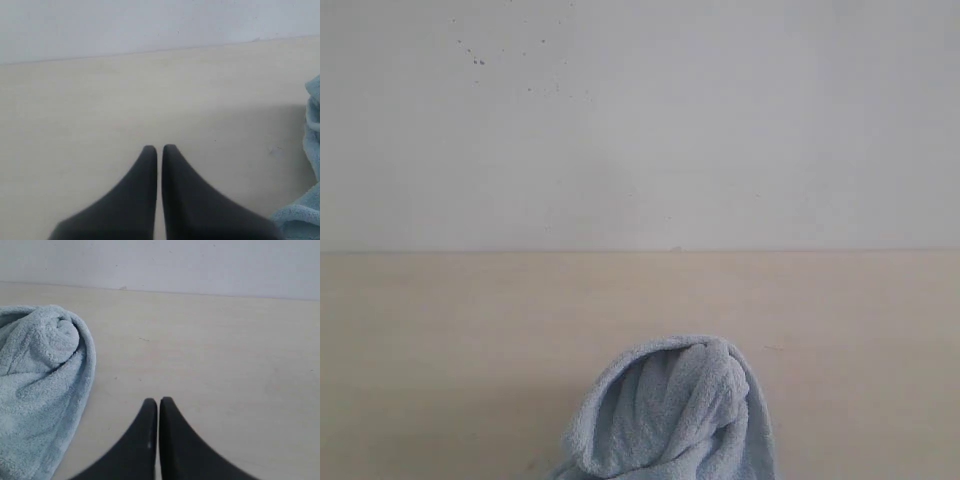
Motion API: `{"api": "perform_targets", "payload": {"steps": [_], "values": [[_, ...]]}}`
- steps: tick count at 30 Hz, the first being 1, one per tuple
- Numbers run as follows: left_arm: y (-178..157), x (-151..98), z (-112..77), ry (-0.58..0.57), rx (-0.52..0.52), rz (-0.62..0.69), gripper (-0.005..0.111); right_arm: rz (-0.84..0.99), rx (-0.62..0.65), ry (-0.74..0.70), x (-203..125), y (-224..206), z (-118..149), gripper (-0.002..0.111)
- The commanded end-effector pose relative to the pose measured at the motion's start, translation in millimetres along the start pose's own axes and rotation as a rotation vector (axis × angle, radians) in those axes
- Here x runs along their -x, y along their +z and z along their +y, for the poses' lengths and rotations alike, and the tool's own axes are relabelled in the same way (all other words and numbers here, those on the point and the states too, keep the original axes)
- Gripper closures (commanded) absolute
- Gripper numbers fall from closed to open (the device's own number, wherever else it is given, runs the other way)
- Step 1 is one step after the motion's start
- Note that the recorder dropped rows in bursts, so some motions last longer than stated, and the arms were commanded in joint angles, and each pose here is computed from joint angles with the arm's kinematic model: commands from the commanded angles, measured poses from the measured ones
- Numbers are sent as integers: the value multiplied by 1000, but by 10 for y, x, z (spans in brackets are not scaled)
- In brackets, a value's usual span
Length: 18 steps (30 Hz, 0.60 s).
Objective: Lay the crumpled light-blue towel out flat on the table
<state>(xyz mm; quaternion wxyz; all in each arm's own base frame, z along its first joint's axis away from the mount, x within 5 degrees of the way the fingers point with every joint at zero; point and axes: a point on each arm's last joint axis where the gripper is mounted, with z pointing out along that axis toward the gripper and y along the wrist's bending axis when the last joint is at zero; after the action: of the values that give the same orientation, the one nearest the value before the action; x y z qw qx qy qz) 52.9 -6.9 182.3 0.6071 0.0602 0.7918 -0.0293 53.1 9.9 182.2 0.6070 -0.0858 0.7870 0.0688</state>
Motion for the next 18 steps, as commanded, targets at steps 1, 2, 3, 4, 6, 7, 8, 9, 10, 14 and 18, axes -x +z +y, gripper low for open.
{"api": "perform_targets", "payload": {"steps": [1,2,3,4,6,7,8,9,10,14,18], "values": [[1,3,0,-7,1,-11,103,-17,-11,-38,14,-4,-9,107],[1,3,0,-7,1,-11,103,-17,-11,-37,14,-4,-9,107],[1,3,0,-7,1,-11,103,-16,-10,-34,14,-4,-8,107],[1,3,0,-7,1,-11,103,-16,-10,-26,14,-4,-8,107],[1,3,0,-7,1,-11,103,-16,-10,-26,14,-4,-8,107],[1,3,0,-7,1,-11,103,-16,-10,-26,14,-4,-8,107],[1,3,0,-7,1,-11,103,-16,-10,-26,14,-4,-8,107],[1,3,0,-7,1,-11,103,-30,-8,-34,26,-5,-5,107],[1,3,0,-7,1,-11,103,-52,-2,-21,47,-6,0,107],[1,3,0,-7,1,-11,103,-379,134,388,349,-76,51,107],[1,3,0,-7,1,-11,103,-725,205,451,617,-246,24,107]]}}
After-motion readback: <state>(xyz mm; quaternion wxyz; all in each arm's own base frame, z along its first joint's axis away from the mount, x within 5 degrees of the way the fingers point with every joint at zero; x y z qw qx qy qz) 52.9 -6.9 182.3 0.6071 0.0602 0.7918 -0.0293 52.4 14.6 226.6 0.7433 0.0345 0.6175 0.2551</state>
